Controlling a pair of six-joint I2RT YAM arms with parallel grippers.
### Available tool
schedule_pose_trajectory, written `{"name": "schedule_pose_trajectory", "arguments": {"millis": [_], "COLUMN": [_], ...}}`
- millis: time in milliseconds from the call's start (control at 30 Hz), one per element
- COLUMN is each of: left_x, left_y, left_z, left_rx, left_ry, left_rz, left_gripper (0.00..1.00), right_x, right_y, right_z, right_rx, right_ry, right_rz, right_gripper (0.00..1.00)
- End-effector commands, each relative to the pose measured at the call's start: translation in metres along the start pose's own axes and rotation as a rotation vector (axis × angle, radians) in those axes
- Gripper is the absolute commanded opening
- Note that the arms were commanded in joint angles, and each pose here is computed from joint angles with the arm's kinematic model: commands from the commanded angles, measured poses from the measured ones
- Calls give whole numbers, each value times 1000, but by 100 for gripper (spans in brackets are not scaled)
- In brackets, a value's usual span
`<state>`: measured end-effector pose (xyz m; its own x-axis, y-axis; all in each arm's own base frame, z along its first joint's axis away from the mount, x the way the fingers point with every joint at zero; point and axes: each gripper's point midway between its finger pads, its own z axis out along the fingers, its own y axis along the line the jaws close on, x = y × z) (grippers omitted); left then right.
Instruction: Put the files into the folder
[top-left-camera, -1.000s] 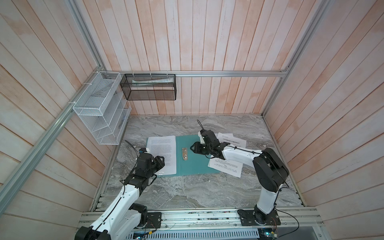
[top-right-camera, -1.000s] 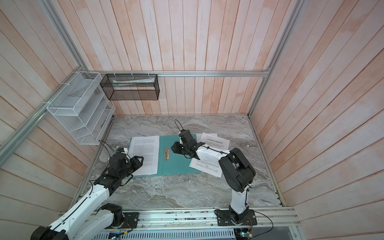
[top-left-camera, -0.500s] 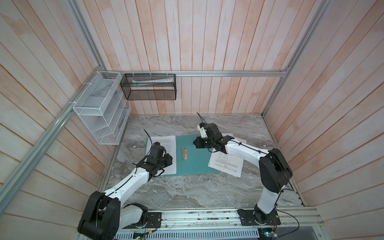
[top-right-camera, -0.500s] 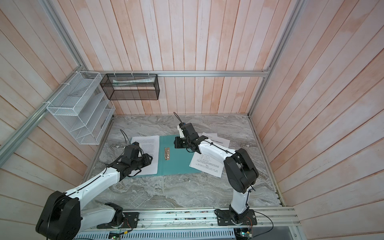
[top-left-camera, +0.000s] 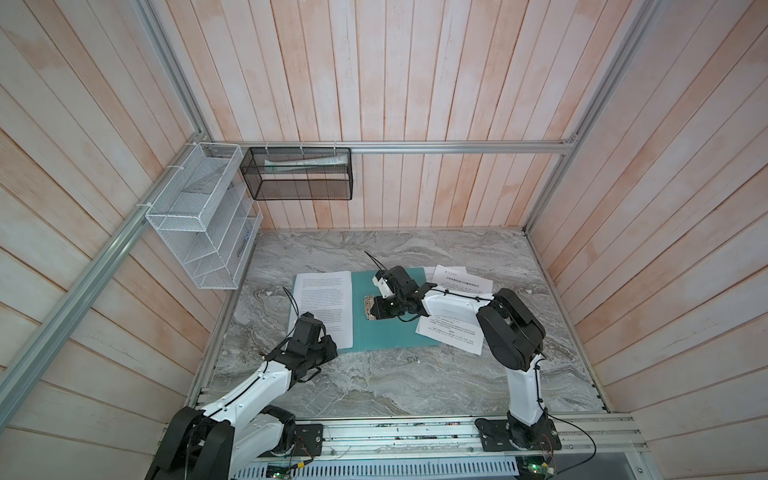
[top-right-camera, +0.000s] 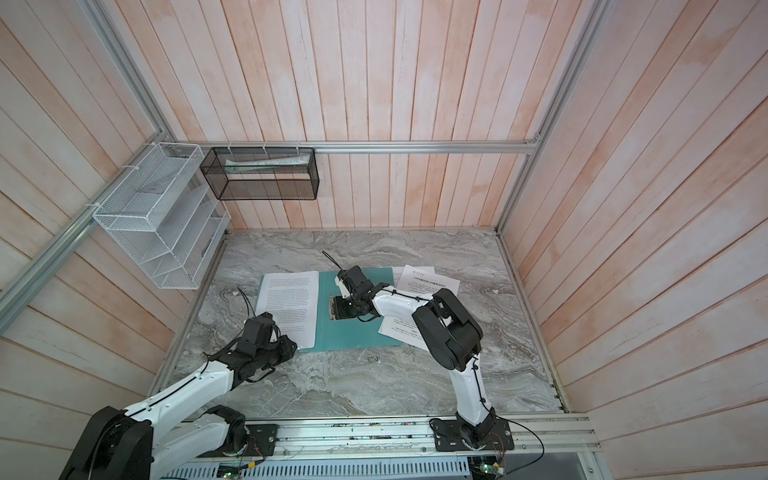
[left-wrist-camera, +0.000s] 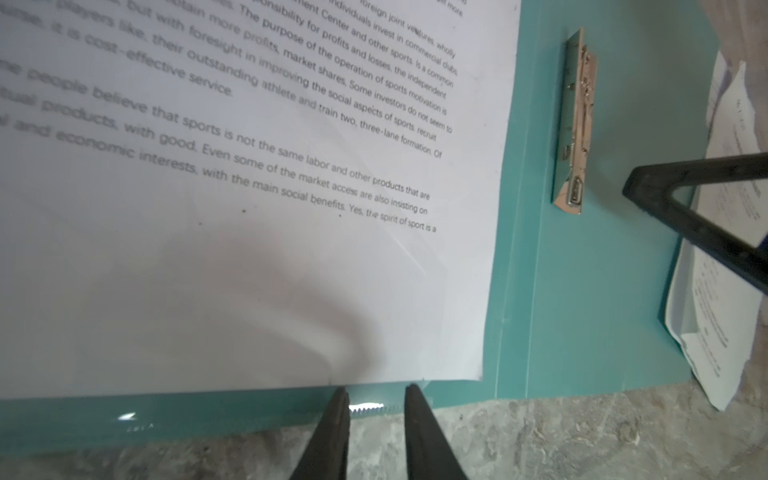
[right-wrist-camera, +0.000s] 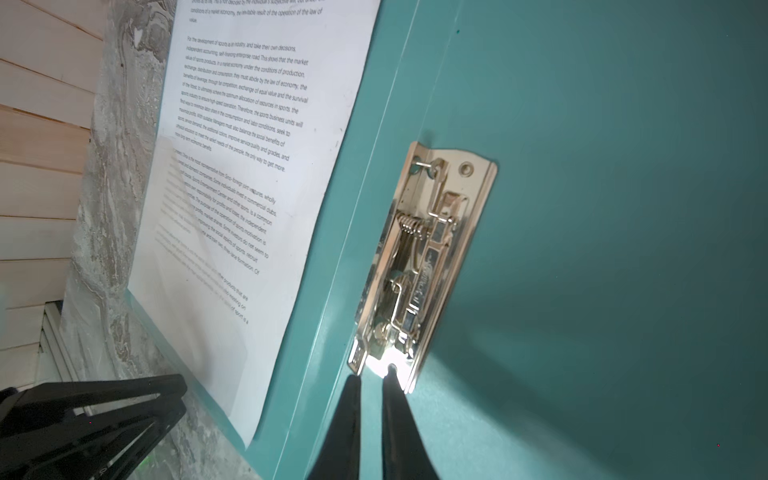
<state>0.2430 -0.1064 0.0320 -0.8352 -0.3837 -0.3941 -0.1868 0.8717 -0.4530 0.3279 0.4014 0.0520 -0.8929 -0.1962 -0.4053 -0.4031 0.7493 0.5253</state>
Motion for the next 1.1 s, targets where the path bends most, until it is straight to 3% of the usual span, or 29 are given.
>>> {"name": "schedule_pose_trajectory", "arguments": {"millis": [0,1067], "left_x": [-16,-14], "left_y": [-8,2], "left_z": [3,16], "left_rx": [43,24], "left_ry": [-54,-8], "left_rz": [-10,-54], "left_gripper": [25,17], "right_x": [-7,5], "right_y": [9,-3], "right_z": [6,22], "right_rx": [-45,-11], "right_ry": [0,56], "right_rz": [18,26], "right_gripper": [11,15]}}
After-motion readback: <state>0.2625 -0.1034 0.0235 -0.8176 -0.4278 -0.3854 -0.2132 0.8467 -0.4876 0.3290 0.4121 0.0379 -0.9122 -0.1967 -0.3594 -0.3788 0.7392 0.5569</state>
